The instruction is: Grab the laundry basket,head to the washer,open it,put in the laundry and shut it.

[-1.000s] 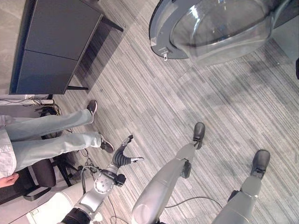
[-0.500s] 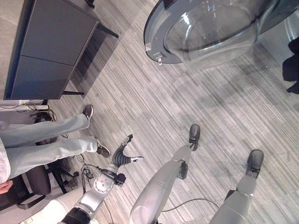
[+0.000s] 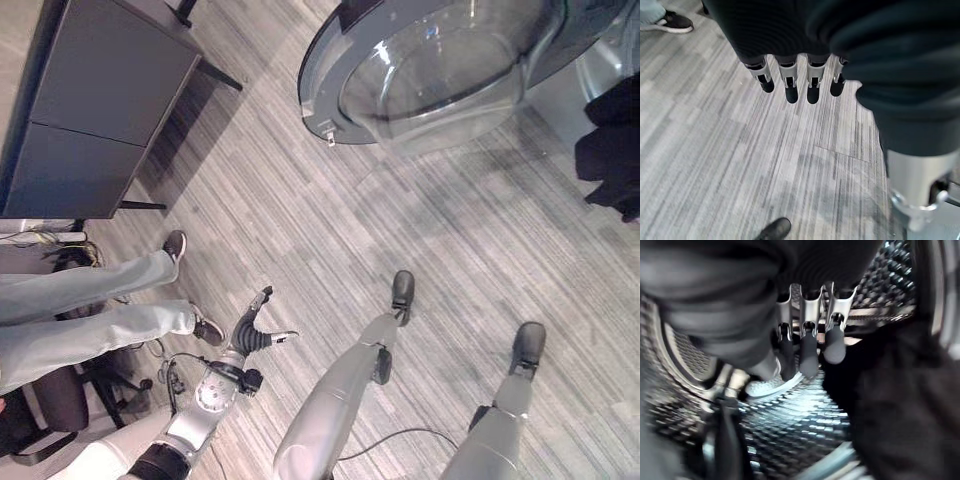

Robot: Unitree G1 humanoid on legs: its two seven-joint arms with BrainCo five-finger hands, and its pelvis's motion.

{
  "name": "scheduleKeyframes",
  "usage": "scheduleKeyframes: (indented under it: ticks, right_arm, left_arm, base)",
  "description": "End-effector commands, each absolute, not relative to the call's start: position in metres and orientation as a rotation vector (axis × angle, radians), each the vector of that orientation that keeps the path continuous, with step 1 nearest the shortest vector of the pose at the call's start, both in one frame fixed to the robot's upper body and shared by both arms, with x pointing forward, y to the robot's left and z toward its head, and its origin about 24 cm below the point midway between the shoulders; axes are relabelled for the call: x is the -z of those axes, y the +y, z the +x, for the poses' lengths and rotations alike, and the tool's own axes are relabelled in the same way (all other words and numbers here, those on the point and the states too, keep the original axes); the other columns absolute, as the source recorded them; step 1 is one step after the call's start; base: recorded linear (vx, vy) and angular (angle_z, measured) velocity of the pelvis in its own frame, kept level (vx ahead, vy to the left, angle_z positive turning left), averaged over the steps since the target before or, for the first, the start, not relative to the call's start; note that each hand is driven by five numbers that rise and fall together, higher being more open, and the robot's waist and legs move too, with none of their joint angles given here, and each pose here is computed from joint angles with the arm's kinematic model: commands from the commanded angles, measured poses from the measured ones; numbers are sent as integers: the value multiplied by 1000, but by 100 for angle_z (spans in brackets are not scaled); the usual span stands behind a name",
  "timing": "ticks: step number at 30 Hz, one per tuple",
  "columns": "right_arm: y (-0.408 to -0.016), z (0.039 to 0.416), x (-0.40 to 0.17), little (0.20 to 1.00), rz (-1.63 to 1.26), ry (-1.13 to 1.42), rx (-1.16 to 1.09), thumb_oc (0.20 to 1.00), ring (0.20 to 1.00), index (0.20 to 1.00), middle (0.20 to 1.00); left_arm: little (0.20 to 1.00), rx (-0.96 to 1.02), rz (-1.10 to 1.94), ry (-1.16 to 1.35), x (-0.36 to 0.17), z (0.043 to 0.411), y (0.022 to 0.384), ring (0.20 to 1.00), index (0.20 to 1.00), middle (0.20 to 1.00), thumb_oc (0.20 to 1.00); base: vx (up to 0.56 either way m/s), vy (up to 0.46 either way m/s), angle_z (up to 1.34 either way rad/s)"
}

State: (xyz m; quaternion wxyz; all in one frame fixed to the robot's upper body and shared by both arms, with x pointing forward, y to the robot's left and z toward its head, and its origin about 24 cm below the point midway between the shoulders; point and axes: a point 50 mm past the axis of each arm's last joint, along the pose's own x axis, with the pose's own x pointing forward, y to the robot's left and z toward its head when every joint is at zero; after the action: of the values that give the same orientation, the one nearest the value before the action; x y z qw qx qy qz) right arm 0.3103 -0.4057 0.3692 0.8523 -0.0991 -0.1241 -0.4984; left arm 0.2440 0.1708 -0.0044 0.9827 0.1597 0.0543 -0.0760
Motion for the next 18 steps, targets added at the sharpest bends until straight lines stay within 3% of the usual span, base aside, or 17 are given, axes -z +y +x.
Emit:
scheduleKeyframes:
  ticks: [1,11,17,18]
  right_arm:
    - [-427,279,-393,1000,-279,-338,1087,1000,1000,1000,1000]
    - [-441,301,-284,1000,-188,-101,1017,1000,1000,1000,1000]
    - [-418,324,-217,1000,-159,-7,913,1000,1000,1000,1000]
    - [-407,329,-179,1000,-183,94,877,1000,1000,1000,1000]
  left_arm:
    - [1000,123,328,85,-4,242,187,1000,1000,1000,1000]
    - [1000,123,327,97,-1,241,186,1000,1000,1000,1000]
    - [1000,153,369,148,13,239,181,1000,1000,1000,1000]
    - [1000,182,392,178,19,238,178,1000,1000,1000,1000]
  base:
    - [0,0,0]
    - [1,10,-3]
    - [45,39,2]
    - [29,52,4]
